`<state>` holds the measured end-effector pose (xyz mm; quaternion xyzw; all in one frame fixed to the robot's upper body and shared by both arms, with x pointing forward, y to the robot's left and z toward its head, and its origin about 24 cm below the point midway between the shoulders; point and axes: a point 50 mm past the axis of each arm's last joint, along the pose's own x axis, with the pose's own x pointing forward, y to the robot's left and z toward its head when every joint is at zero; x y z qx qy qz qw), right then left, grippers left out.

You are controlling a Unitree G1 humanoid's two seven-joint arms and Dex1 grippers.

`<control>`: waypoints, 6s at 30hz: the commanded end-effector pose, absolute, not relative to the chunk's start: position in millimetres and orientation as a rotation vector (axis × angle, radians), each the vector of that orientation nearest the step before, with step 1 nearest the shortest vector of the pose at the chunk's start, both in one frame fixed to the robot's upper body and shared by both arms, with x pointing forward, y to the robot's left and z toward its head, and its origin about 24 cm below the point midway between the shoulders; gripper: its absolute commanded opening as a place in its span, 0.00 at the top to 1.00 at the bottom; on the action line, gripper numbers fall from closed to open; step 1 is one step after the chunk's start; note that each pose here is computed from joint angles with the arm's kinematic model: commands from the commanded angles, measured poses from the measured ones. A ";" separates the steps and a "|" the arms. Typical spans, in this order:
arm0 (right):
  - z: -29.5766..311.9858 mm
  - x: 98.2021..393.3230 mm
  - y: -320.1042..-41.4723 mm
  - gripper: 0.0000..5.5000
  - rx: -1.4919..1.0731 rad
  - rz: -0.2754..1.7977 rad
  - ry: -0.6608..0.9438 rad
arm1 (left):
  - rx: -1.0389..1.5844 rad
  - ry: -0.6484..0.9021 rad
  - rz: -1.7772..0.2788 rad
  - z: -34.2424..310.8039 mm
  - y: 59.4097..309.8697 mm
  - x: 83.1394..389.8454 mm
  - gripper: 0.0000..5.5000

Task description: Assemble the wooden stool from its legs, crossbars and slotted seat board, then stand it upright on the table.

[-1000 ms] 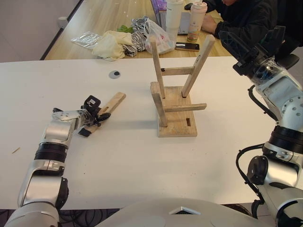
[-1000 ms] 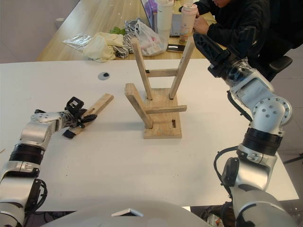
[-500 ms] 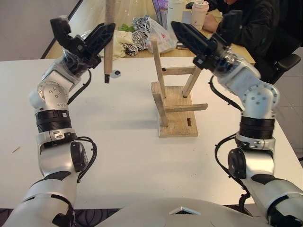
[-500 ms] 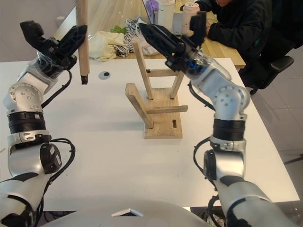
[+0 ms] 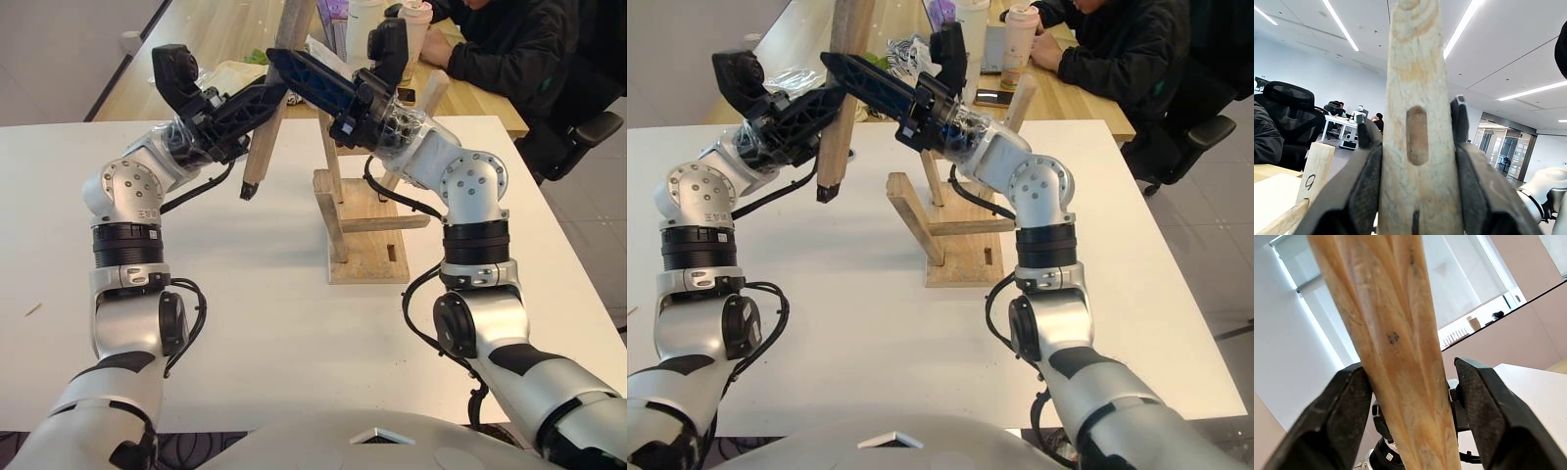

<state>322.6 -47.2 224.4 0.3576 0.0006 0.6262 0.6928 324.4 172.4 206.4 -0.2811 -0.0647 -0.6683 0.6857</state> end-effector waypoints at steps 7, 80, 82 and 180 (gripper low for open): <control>235.2 325.4 -44.8 0.54 0.823 1.416 -0.024 | -0.589 -0.126 -1.417 214.0 169.0 335.6 0.54; 134.8 298.7 -239.2 0.64 -0.298 1.492 0.324 | -0.615 -0.113 -0.774 135.5 240.4 328.2 0.28; 136.7 298.3 -235.4 0.64 -0.310 1.509 0.315 | -0.616 -0.114 -0.774 135.1 239.5 327.7 0.28; 70.9 359.4 -227.9 0.43 -0.151 0.476 0.102 | -0.559 0.193 -1.392 92.9 159.5 247.4 0.28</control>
